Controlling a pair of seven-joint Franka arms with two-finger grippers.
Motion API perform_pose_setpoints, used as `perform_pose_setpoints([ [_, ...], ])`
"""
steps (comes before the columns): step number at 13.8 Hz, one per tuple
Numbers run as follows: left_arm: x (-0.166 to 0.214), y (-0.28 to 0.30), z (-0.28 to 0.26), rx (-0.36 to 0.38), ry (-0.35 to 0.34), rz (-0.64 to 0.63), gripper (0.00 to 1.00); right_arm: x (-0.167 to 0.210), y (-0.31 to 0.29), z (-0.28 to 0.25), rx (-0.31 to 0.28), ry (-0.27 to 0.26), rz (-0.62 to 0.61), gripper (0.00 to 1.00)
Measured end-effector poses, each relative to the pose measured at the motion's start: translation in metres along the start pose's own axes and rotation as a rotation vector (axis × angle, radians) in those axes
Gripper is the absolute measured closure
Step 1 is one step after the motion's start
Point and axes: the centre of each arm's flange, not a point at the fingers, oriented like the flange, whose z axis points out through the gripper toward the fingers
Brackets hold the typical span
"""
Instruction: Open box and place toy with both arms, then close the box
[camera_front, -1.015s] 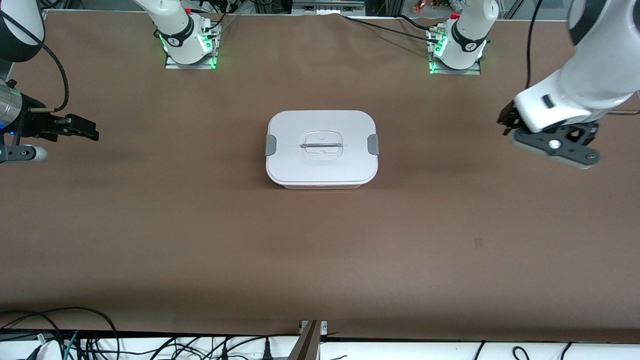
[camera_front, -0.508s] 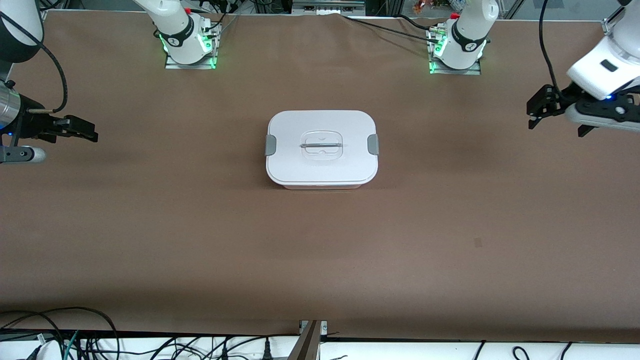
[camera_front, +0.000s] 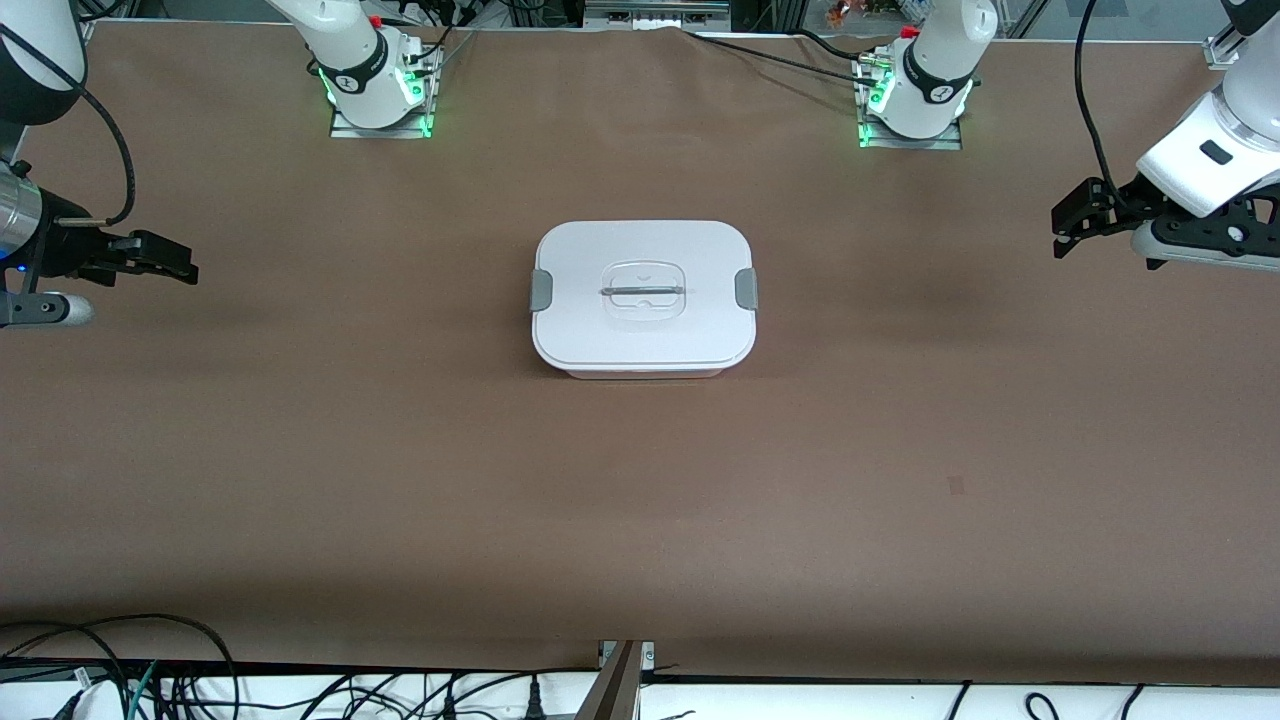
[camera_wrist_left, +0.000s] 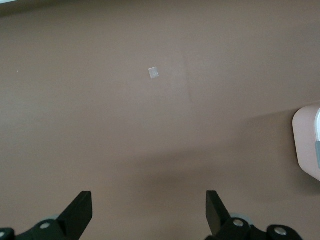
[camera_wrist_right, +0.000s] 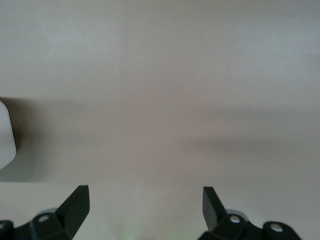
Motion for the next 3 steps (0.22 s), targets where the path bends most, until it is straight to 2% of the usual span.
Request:
perform_pose_setpoints([
  [3, -0.0012, 0.0015, 0.0032, -0.003, -0.030, -0.005, 0.00, 0.0000, 0.0000, -0.0001, 0.000, 0.000, 0.000, 0.00],
])
